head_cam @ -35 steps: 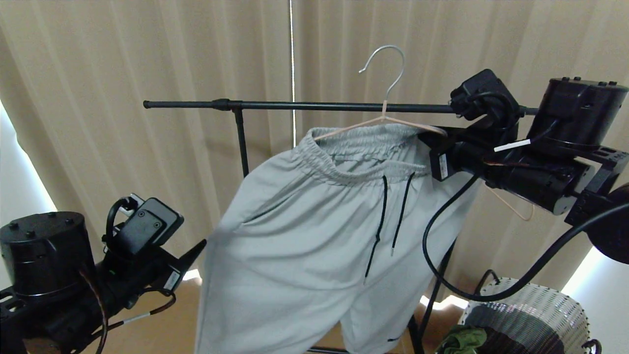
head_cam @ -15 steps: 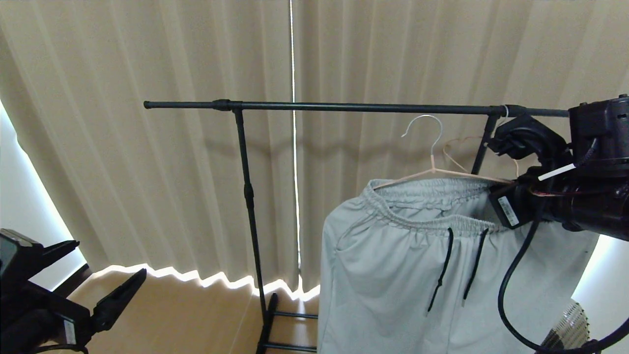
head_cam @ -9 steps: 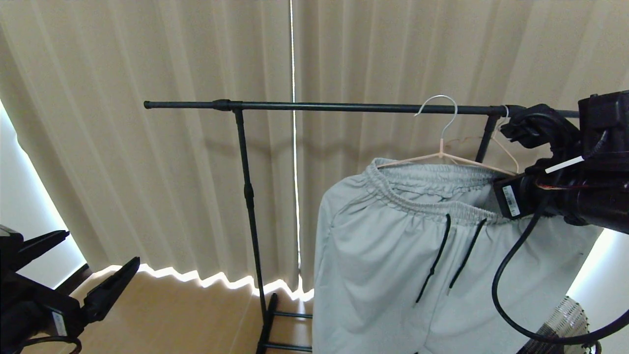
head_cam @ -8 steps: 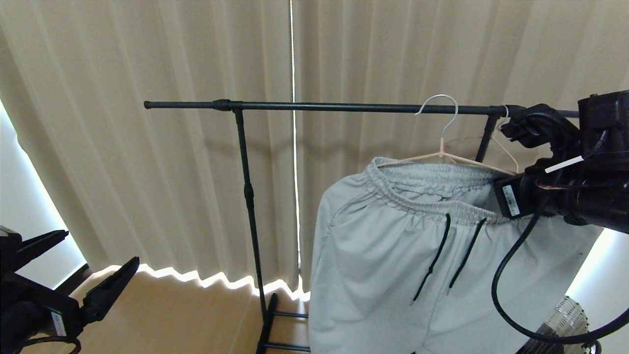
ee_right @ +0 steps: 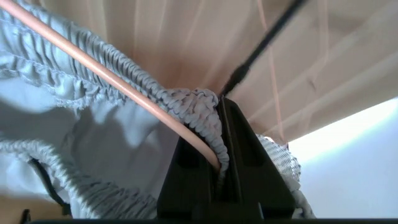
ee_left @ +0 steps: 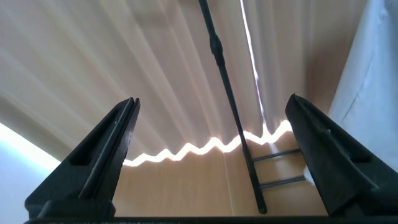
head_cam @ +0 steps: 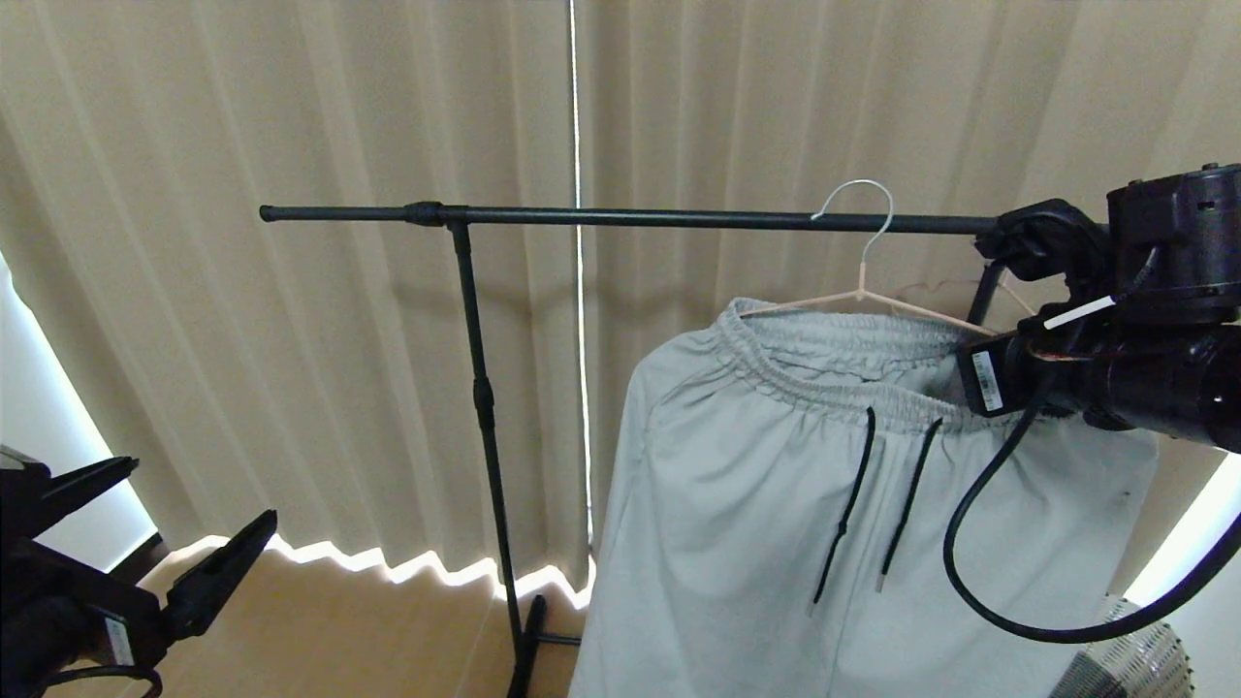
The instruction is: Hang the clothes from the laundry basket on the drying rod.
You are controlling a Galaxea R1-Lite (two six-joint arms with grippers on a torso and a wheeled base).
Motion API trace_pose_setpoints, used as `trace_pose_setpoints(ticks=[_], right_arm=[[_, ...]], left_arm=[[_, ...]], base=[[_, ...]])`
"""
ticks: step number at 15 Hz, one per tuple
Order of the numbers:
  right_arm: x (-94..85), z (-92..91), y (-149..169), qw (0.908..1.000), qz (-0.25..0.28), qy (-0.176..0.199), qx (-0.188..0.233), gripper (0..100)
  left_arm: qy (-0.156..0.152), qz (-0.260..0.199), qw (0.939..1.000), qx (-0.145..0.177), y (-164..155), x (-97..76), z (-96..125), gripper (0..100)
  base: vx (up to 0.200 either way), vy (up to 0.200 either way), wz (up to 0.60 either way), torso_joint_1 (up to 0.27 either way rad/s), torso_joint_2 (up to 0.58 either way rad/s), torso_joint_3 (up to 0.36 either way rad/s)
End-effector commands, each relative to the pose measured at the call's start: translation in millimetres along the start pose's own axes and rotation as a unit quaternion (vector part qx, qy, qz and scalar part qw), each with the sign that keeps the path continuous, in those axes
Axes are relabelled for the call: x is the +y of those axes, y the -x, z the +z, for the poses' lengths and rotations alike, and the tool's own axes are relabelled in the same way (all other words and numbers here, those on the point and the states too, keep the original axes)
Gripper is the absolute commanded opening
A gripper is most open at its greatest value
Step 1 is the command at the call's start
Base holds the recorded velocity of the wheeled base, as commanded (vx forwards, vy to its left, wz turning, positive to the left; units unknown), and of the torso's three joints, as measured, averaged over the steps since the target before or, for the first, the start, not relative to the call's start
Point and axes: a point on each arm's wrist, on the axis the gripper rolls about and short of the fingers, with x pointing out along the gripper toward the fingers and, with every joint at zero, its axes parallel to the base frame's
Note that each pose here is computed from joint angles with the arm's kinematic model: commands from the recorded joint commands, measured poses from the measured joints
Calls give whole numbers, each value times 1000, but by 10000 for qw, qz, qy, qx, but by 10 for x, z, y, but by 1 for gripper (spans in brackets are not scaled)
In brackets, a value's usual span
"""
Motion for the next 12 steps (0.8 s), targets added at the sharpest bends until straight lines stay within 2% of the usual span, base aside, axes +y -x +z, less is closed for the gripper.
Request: trace_pose_setpoints(ticks=[1, 6, 9, 12], right_arm=[[32, 23, -68, 10000, -52, 17, 34, 0], [100, 38, -232, 9994, -288, 61, 166, 0], [154, 71, -372, 9983, -531, -61, 226, 0], [172, 149, -597, 9953, -902, -252, 256, 0]], left_arm=[[1, -1, 10000, 4, -6, 0, 2, 100], [0, -4, 10000, 11, -6, -1, -2, 100], [-13, -36, 10000, 57, -16, -9, -16, 100], [-56, -153, 9998, 111, -3, -46, -63, 100]], base=[[200, 0, 0, 2, -2, 2], [200, 0, 0, 1, 4, 4], [200, 0, 0, 4, 2, 6], [0, 0, 0, 0, 0, 0]])
